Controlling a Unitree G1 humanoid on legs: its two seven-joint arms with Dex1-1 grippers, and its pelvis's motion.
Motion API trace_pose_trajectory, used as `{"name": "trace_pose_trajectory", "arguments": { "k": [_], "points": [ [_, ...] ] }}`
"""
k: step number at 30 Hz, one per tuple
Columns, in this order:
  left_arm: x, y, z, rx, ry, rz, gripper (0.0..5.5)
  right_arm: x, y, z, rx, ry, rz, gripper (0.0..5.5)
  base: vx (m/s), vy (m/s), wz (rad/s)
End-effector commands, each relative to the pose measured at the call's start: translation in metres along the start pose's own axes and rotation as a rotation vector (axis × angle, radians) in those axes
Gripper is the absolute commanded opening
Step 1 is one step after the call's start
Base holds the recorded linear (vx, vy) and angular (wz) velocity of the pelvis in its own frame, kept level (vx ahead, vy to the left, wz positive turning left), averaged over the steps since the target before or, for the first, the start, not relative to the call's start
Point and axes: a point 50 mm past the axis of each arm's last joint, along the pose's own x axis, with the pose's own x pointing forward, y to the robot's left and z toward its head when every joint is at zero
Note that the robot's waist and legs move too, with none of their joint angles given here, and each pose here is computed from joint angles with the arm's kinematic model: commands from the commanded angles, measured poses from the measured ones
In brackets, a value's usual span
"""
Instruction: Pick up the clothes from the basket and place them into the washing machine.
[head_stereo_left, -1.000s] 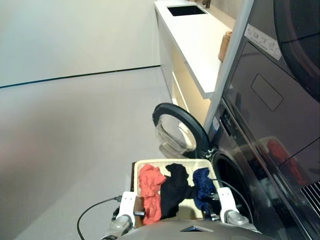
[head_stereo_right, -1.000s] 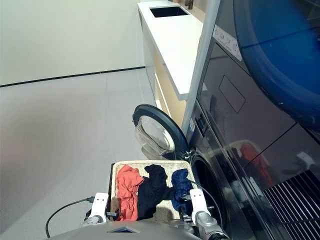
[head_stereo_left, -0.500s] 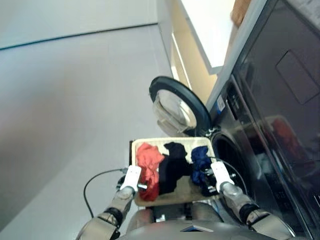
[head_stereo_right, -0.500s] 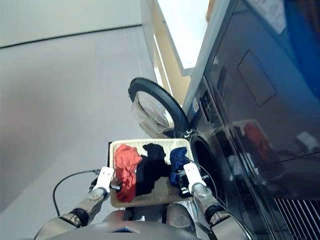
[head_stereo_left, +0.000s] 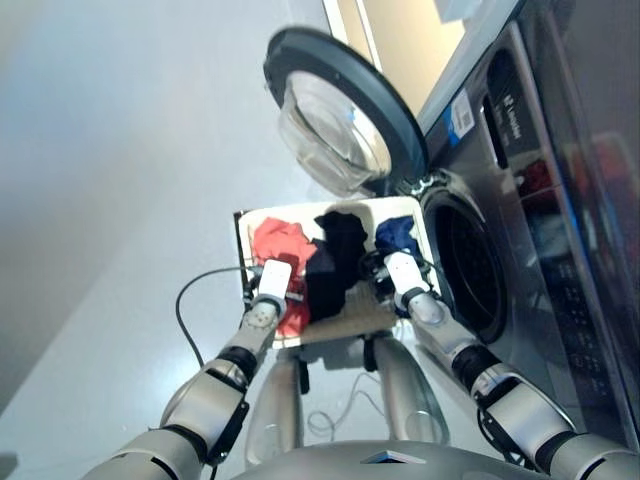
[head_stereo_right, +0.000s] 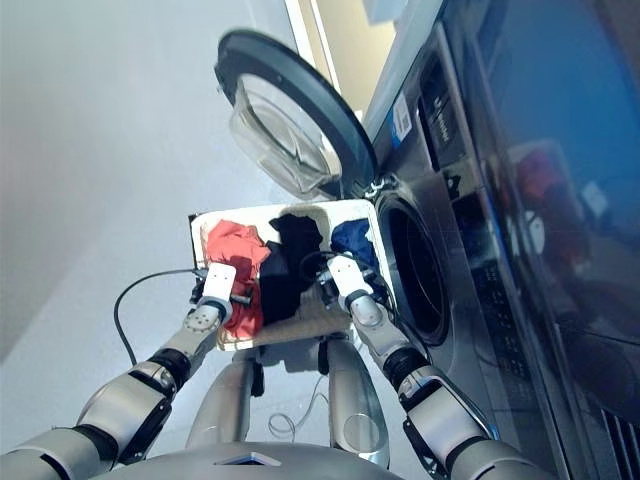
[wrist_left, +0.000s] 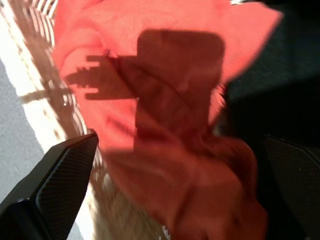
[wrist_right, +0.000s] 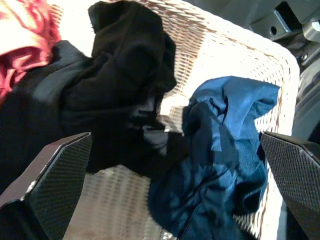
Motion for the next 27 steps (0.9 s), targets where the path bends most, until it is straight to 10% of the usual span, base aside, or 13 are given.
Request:
{"name": "trace_pose_trajectory", "arguments": {
  "k": [1,11,12,14,27],
  "points": [
    [0.010,0.040,0.043,-0.055,-0.149,0.140,5.50,0.009,0.013,0.049,0.042,-0.228,0.037,5.50,0.055,0.038,-0.060],
    [0.014,0.100,0.103,-0.093,-0.269,0.294,5.50,0.005,0.009,0.095,0.071,-0.434,0.070,5.50,0.014,0.005,-0.017],
    [0.014,0.103,0.110,-0.103,-0.290,0.298,2.59,0.005,0.008,0.097,0.071,-0.447,0.070,5.50,0.000,0.000,0.000],
    [0.014,0.105,0.119,-0.145,-0.315,0.305,0.00,0.005,0.007,0.101,0.073,-0.458,0.068,5.50,0.000,0.000,0.000],
    [0.015,0.079,0.109,-0.215,-0.335,0.210,0.00,0.002,0.013,0.083,0.050,-0.403,0.106,5.50,0.000,0.000,0.000]
  ]
}}
